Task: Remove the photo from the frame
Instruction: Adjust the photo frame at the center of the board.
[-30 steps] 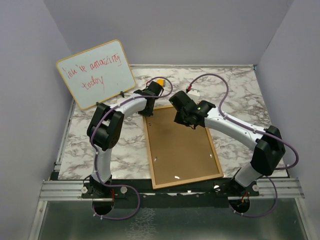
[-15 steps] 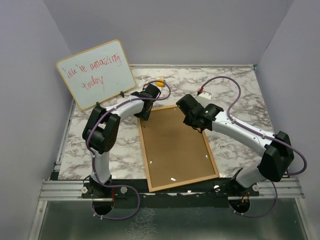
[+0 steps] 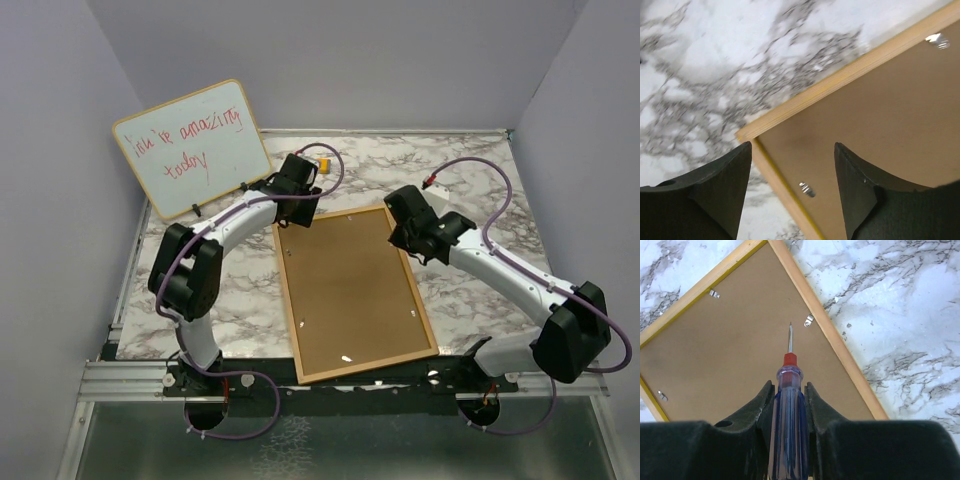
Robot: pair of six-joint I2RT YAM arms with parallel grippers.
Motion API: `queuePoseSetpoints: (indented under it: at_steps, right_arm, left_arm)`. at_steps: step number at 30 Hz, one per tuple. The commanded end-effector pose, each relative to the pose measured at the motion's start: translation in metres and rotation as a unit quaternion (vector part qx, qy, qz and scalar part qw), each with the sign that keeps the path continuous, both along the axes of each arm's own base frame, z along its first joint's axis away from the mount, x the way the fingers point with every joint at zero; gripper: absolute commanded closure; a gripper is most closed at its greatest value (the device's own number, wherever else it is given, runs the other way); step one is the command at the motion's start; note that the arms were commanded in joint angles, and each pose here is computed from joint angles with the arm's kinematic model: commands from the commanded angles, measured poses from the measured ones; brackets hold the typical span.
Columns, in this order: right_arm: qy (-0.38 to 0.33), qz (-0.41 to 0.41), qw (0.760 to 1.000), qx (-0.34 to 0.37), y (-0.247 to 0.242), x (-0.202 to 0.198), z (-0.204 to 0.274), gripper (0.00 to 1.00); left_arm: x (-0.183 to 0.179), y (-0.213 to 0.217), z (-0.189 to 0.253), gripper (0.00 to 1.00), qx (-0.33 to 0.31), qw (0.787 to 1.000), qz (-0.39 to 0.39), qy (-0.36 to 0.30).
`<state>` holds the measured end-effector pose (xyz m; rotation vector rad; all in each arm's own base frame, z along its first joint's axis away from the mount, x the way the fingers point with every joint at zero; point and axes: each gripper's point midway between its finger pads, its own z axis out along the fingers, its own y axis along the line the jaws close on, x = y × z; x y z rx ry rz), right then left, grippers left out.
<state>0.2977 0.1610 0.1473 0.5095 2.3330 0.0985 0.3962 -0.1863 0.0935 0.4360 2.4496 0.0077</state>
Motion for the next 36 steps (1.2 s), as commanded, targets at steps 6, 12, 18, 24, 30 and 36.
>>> queuePoseSetpoints:
  at_steps: [6,12,18,24,30,36]
  right_arm:
    - [-0.011,0.021,0.999,0.031,-0.008,0.009,0.002,1.0]
    - [-0.011,0.019,0.999,0.04,-0.015,0.011,0.0,0.99]
    - [-0.007,0.029,0.998,0.048,-0.011,0.012,-0.003,1.0]
    - [-0.002,0.035,0.998,0.05,-0.008,0.012,-0.005,1.0]
    - [0.001,0.04,0.998,0.049,-0.007,0.011,-0.006,1.0]
    - [0.004,0.049,0.998,0.046,-0.006,0.011,-0.006,1.0]
  left_arm:
    - [0.027,-0.085,-0.003,0.32,-0.123,0.981,-0.146,0.023]
    - [0.024,-0.085,-0.031,0.31,-0.105,0.979,-0.17,0.047]
    - [0.026,-0.084,-0.04,0.3,-0.097,0.98,-0.167,0.053]
    - [0.036,-0.086,-0.042,0.3,-0.092,0.981,-0.163,0.048]
    - [0.037,-0.085,-0.056,0.31,-0.079,0.981,-0.16,0.069]
    - [0.033,-0.073,-0.068,0.43,-0.061,0.986,-0.133,0.082]
